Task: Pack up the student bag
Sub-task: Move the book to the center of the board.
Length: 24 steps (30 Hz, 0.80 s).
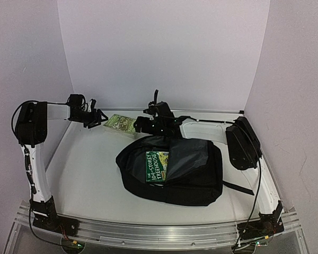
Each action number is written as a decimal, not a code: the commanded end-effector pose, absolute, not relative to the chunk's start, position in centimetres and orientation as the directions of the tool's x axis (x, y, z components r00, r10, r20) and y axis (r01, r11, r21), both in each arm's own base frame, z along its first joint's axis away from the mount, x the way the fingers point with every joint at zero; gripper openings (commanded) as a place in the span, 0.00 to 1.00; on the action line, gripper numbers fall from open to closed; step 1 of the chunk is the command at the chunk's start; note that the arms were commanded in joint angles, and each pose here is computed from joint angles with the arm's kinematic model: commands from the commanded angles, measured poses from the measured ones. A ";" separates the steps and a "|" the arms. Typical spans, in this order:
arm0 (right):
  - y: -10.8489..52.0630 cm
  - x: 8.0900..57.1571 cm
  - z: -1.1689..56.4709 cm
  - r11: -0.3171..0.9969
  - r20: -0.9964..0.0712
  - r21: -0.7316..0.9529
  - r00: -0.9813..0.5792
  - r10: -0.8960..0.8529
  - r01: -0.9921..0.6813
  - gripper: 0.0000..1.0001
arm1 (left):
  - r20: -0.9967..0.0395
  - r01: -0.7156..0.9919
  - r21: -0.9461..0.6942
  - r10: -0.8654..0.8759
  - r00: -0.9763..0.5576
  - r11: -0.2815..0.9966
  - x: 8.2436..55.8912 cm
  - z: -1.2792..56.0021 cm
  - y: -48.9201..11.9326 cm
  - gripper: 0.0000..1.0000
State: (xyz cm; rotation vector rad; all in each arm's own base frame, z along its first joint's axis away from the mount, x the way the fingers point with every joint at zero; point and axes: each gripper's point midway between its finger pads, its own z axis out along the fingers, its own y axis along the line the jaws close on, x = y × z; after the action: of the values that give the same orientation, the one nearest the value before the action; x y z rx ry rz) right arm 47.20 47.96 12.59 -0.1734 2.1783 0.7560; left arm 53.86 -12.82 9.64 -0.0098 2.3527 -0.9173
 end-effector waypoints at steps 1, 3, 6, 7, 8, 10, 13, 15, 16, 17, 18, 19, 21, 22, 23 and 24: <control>46.4 51.3 11.9 0.811 -0.720 0.503 -0.664 0.201 -0.299 0.88 | -0.607 0.124 -0.546 -0.290 -0.740 0.828 57.6 12.6 -10.2 0.70; 46.6 51.7 10.8 0.795 -0.694 0.523 -0.695 0.188 -0.307 0.88 | -0.571 0.093 -0.554 -0.296 -0.766 0.827 58.5 11.4 -10.3 0.71; 46.9 51.7 9.4 0.781 -0.662 0.548 -0.726 0.184 -0.301 0.88 | -0.505 0.046 -0.599 -0.332 -0.797 0.800 59.3 9.2 -10.7 0.73; 47.2 51.7 9.1 0.774 -0.654 0.557 -0.734 0.184 -0.302 0.88 | -0.498 0.051 -0.616 -0.338 -0.799 0.786 59.5 8.7 -11.0 0.73; 47.4 51.7 8.4 0.770 -0.643 0.565 -0.743 0.186 -0.297 0.88 | -0.484 0.047 -0.634 -0.349 -0.802 0.772 59.6 8.2 -11.3 0.73; 48.0 51.9 7.8 0.752 -0.621 0.592 -0.758 0.198 -0.290 0.86 | -0.467 0.052 -0.660 -0.355 -0.810 0.750 59.8 7.6 -11.8 0.73; 49.1 51.9 6.7 0.721 -0.585 0.633 -0.784 0.207 -0.283 0.85 | -0.469 0.076 -0.680 -0.352 -0.810 0.730 59.9 7.6 -12.4 0.73; 49.8 52.0 6.0 0.702 -0.569 0.654 -0.796 0.208 -0.283 0.84 | -0.472 0.092 -0.688 -0.347 -0.811 0.720 59.9 7.6 -12.6 0.73; 50.1 52.0 5.8 0.694 -0.562 0.662 -0.800 0.210 -0.283 0.84 | -0.475 0.105 -0.691 -0.339 -0.812 0.715 59.8 7.7 -12.8 0.73; 50.3 52.1 5.6 0.686 -0.556 0.670 -0.804 0.212 -0.283 0.84 | -0.479 0.118 -0.692 -0.331 -0.813 0.712 59.8 7.8 -13.0 0.73; 50.5 52.1 5.5 0.680 -0.550 0.678 -0.807 0.216 -0.280 0.84 | -0.481 0.127 -0.692 -0.323 -0.815 0.710 59.8 7.8 -13.1 0.73; 50.7 52.2 5.4 0.673 -0.545 0.685 -0.809 0.220 -0.279 0.84 | -0.482 0.134 -0.690 -0.313 -0.819 0.711 59.8 7.8 -13.2 0.73; 51.0 52.3 5.2 0.660 -0.537 0.698 -0.813 0.226 -0.278 0.84 | -0.480 0.155 -0.689 -0.284 -0.830 0.708 59.9 7.6 -13.5 0.73; 51.2 52.4 5.2 0.651 -0.531 0.707 -0.815 0.230 -0.276 0.84 | -0.474 0.166 -0.693 -0.271 -0.838 0.702 59.8 7.6 -13.7 0.73; 51.4 52.5 5.1 0.642 -0.524 0.716 -0.818 0.236 -0.274 0.84 | -0.469 0.173 -0.698 -0.261 -0.844 0.695 59.8 7.4 -13.9 0.73; 51.6 52.5 4.9 0.632 -0.519 0.725 -0.820 0.241 -0.273 0.84 | -0.468 0.181 -0.699 -0.251 -0.847 0.692 59.8 7.2 -14.1 0.73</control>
State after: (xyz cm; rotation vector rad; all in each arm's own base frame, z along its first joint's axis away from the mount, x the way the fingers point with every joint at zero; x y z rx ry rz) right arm 52.32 50.23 4.39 -0.0435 2.2899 1.0349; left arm 59.04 -12.89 5.68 -0.1759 2.3981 -0.9941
